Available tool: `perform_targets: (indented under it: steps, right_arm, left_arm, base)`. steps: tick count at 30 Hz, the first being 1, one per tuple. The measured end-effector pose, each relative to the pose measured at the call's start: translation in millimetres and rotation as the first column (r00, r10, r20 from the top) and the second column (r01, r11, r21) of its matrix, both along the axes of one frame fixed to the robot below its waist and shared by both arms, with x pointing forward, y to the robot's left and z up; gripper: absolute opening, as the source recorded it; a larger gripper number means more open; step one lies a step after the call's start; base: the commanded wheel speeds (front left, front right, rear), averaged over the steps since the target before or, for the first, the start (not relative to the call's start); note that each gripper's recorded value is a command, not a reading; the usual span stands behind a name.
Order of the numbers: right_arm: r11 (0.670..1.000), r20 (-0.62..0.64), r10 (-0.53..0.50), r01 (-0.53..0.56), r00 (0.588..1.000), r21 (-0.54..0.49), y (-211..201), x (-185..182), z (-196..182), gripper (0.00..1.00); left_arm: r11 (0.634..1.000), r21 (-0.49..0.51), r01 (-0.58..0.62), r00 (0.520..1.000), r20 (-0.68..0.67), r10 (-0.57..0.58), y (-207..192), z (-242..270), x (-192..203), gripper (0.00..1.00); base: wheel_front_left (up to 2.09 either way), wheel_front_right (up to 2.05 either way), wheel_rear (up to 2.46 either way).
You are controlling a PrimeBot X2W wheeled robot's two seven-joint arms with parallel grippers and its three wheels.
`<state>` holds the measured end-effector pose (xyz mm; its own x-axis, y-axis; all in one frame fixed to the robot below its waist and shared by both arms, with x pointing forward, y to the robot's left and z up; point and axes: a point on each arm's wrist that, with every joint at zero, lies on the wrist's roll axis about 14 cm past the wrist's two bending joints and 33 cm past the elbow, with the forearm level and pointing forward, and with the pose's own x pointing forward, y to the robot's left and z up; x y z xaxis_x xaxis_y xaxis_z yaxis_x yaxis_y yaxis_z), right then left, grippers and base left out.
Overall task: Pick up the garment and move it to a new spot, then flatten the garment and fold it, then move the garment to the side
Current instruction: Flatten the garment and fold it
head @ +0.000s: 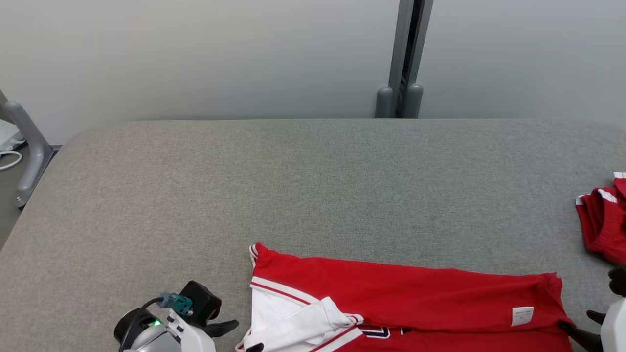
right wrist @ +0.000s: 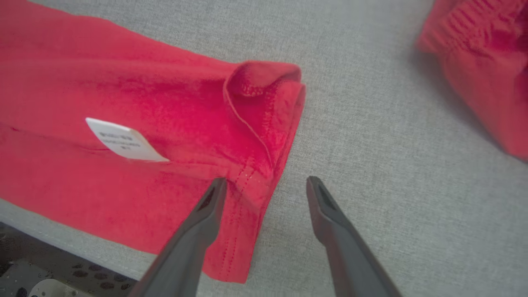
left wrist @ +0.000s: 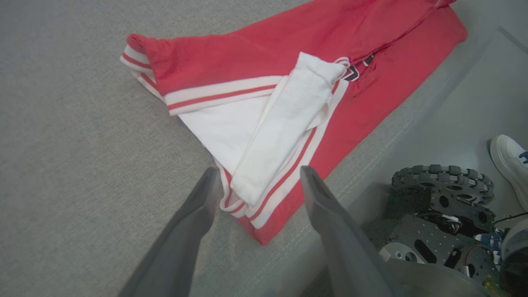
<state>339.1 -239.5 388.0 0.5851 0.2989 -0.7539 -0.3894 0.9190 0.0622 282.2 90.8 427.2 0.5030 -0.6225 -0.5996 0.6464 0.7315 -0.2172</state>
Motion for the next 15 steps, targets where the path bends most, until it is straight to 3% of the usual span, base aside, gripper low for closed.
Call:
perform_targets:
  steps: [4,8,15]
  right_arm:
    - [0.999,-0.014,-0.042,0.042,0.999,-0.003,-12,-1,3,1.00]
    - [0.992,0.134,-0.116,0.108,0.984,0.069,-18,26,29,1.00]
    - [0.961,0.318,-0.226,0.158,0.921,0.227,-5,45,49,1.00]
  left_arm:
    - [1.000,-0.008,-0.006,1.000,0.023,0.006,-1,4,2,1.00]
    - [0.995,-0.069,-0.072,0.986,0.146,0.081,-1,26,26,1.00]
    - [0.935,-0.290,-0.207,0.888,0.345,0.303,-5,75,70,1.00]
  base:
    - [0.00,0.00,0.00]
    - [0.00,0.00,0.00]
    - [0.00,0.00,0.00]
